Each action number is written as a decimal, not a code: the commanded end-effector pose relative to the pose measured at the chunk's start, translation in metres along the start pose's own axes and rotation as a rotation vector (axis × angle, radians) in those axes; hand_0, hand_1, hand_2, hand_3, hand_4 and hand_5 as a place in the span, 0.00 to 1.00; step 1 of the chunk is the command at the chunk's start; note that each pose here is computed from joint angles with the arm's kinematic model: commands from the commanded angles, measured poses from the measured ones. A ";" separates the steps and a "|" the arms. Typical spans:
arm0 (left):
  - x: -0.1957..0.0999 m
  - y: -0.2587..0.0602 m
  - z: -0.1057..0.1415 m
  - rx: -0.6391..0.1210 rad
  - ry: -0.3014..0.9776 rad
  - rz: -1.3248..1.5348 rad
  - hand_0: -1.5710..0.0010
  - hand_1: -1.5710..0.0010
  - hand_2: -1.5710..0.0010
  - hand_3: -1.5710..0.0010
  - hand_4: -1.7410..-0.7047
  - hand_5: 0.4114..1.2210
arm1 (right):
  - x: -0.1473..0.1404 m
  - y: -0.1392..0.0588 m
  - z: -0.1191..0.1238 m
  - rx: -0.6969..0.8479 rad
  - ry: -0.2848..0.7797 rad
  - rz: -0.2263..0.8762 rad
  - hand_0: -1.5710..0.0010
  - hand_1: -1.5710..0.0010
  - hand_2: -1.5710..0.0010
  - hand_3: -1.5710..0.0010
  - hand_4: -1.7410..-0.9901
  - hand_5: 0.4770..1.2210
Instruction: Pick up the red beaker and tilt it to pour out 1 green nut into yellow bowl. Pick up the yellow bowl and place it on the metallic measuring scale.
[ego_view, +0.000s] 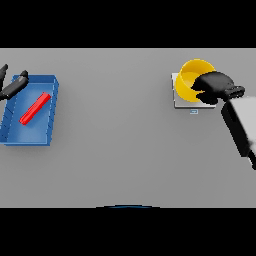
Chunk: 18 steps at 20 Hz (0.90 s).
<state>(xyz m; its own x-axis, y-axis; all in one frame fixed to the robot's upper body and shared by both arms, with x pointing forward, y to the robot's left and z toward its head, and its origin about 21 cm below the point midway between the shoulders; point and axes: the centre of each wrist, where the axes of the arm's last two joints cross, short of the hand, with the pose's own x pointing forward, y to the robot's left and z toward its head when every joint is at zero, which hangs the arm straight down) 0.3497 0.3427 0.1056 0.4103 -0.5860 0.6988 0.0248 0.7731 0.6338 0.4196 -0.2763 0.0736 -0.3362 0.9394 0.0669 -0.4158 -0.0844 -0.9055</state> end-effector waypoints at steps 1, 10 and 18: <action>-0.003 0.001 0.001 0.004 0.007 -0.001 1.00 1.00 1.00 1.00 0.98 0.37 | 0.000 0.001 0.002 0.004 0.002 -0.001 0.11 0.00 0.12 0.13 0.00 1.00; -0.002 -0.001 -0.002 0.001 0.015 0.012 1.00 1.00 1.00 1.00 0.98 0.37 | -0.004 -0.003 0.001 0.054 0.008 -0.020 0.85 0.76 0.67 0.67 0.32 0.54; -0.002 -0.003 0.001 0.006 0.001 0.014 1.00 1.00 1.00 1.00 0.99 0.35 | -0.005 0.001 0.004 0.092 0.029 -0.020 0.97 0.96 0.93 0.83 0.44 0.38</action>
